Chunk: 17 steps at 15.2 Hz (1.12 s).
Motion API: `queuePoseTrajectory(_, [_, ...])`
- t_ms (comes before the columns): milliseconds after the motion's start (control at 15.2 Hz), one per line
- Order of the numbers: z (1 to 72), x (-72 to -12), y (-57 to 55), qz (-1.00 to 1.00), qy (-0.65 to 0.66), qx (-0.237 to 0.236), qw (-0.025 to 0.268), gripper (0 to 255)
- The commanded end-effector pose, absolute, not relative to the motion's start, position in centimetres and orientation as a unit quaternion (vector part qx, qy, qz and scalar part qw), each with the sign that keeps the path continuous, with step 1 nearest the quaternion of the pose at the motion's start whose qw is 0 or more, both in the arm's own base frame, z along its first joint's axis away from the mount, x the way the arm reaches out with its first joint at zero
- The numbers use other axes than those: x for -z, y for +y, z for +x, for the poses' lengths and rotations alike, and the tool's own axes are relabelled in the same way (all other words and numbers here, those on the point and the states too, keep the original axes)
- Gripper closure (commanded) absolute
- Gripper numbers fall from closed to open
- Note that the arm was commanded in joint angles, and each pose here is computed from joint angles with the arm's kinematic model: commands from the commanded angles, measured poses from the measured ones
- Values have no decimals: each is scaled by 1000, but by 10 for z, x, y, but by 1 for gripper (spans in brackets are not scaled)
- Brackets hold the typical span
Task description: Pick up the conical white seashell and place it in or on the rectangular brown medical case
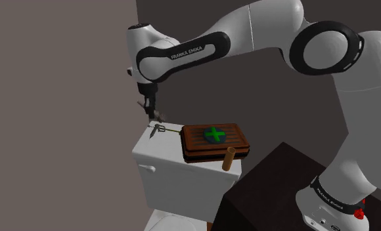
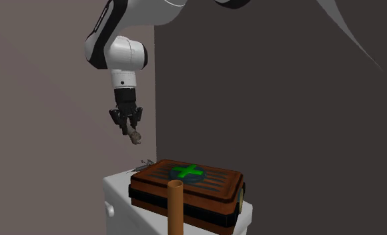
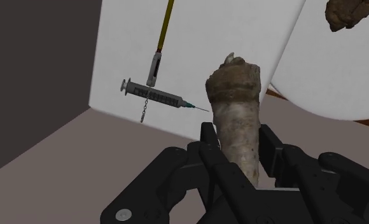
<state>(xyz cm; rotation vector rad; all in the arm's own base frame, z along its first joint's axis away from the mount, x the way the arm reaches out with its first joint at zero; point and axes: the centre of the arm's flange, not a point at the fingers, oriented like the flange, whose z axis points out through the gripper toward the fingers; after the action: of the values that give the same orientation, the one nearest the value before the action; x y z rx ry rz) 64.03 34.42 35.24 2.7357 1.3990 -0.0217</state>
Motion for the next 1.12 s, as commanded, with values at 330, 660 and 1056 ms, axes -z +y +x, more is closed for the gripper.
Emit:
queuePoseTrajectory(330, [587, -358, 284, 890, 455, 7, 34, 255])
queuePoseTrajectory(660, [543, -360, 235, 890, 455, 7, 34, 255])
queuePoseTrajectory(1056, [491, -362, 175, 890, 455, 7, 34, 255])
